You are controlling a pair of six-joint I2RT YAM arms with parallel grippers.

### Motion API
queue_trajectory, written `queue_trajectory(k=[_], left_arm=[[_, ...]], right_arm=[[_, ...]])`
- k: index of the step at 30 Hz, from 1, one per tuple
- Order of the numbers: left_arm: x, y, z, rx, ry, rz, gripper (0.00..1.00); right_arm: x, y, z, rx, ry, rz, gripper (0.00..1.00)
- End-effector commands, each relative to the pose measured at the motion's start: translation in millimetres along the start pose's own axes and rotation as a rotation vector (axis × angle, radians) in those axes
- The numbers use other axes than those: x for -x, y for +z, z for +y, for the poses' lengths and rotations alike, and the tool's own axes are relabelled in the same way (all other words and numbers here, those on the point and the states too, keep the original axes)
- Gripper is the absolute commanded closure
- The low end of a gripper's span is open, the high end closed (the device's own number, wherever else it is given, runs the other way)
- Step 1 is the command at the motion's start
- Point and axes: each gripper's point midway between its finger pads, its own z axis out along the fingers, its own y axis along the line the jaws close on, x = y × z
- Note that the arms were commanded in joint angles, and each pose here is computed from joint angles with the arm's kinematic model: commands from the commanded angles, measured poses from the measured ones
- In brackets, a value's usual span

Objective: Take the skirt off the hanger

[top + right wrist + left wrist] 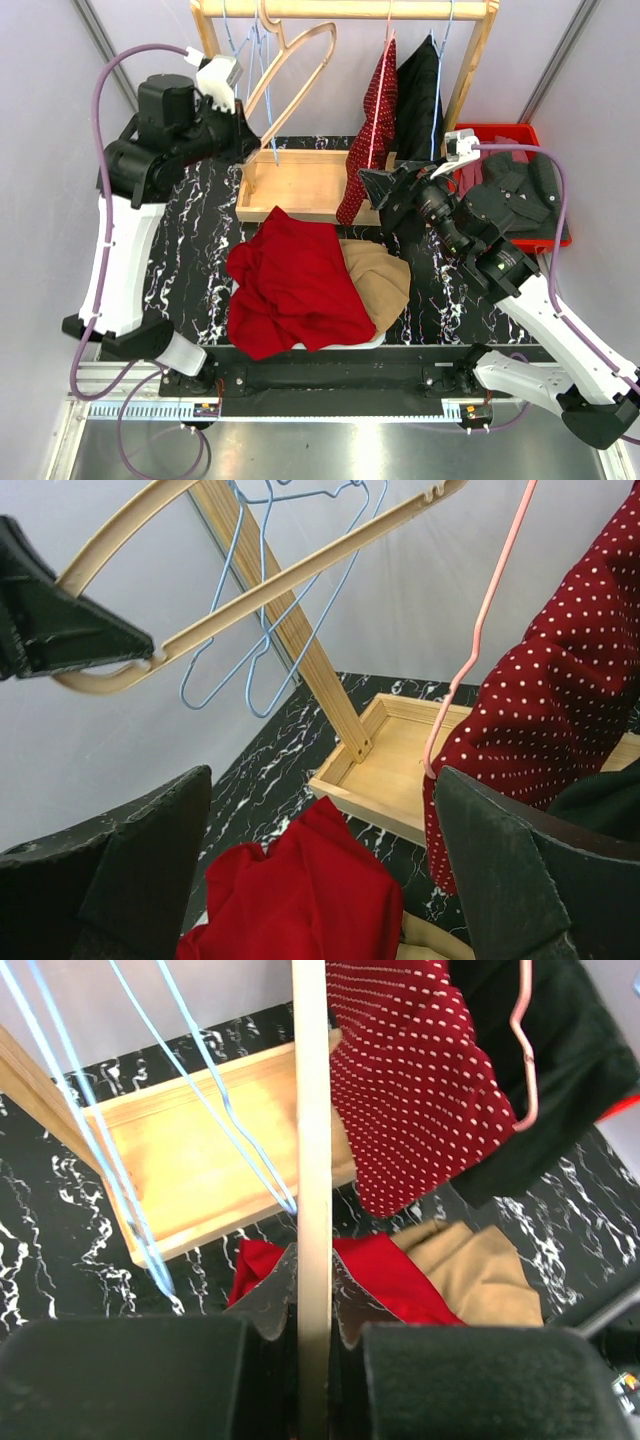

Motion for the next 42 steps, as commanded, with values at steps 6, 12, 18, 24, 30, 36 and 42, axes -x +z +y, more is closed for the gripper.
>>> queue_trajectory(k=[6, 12, 18, 24, 30, 36, 42], left_arm=[[57, 24, 16, 0.082, -0.005, -0.164, 1.00], [37, 54, 24, 0.098, -0.013, -0.088, 1.00], [16, 61, 12, 0.084, 0.010, -0.026, 1.00], [-8, 54, -6, 0.076, 0.044, 0.025, 1.00], [-7, 46, 1, 0.132, 0.044, 0.011, 1.00], [-9, 37, 3, 0.138, 0.057, 0.003, 0.50], [-4, 9, 4, 0.151, 0.084, -0.041, 0.01]], right_arm=[[4, -5, 6, 0.024, 0.031, -0.023, 0.00], [15, -10, 8, 0.028, 0.037, -0.052, 0.00], [23, -14, 10, 0.030, 0.044, -0.076, 0.00], [28, -18, 8, 0.023, 0.049, -0.091, 0.00], [28, -19, 10, 0.029, 0.052, -0.092, 0.00], [42, -7, -1, -0.049, -0.015, -0.111, 0.00], [88, 35, -26, -0.263, -0.209, -0.207, 0.00]])
